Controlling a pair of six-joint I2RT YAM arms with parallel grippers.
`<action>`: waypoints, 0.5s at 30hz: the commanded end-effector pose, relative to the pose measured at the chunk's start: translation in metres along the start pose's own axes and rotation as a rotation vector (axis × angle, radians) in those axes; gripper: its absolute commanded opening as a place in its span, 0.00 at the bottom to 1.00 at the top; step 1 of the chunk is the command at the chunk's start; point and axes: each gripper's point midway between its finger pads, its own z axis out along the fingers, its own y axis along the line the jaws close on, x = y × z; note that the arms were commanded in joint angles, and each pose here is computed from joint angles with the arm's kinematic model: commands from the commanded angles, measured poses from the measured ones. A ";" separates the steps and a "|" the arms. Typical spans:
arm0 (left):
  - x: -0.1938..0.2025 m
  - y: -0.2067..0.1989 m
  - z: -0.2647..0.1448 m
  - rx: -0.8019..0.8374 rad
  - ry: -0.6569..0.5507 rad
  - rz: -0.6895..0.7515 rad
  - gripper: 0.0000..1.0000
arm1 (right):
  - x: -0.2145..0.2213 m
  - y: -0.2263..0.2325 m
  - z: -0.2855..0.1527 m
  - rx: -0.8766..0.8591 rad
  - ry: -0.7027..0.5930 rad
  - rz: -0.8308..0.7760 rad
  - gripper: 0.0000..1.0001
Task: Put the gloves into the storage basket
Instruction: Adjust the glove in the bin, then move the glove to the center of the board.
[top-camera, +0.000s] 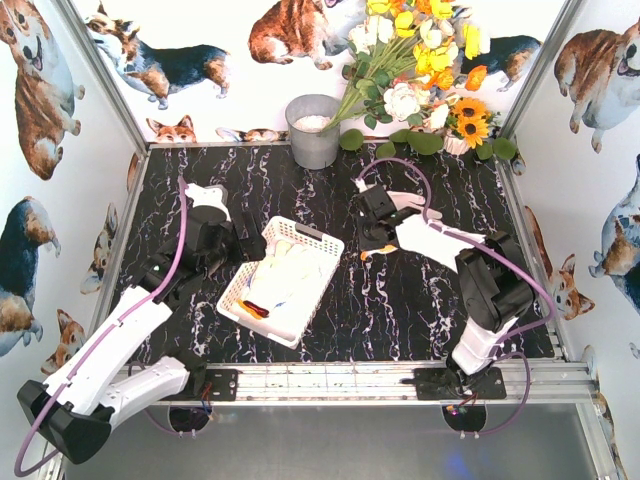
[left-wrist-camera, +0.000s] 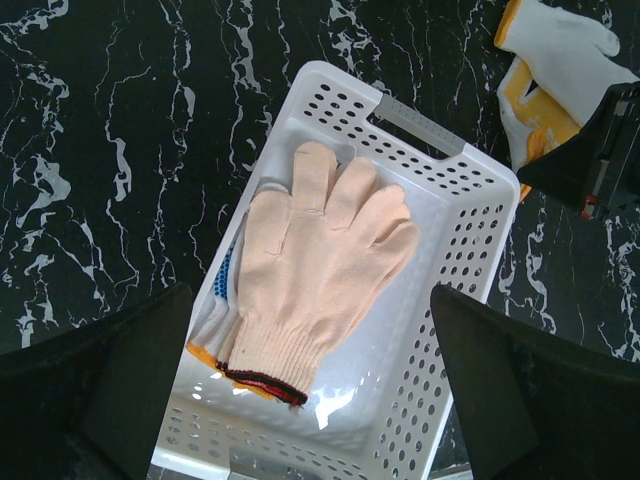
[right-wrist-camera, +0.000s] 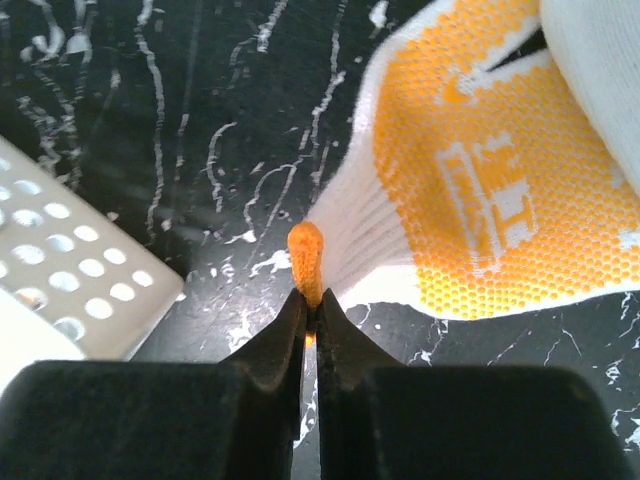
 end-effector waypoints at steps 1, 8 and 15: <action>-0.005 -0.003 -0.008 0.027 -0.013 -0.007 1.00 | -0.051 0.026 -0.050 -0.156 -0.121 -0.099 0.00; 0.003 -0.001 -0.012 0.045 -0.012 -0.026 1.00 | -0.033 0.028 -0.146 -0.237 -0.058 -0.120 0.00; 0.001 -0.005 -0.015 0.068 -0.008 -0.016 1.00 | -0.013 0.012 -0.205 -0.225 -0.028 -0.210 0.00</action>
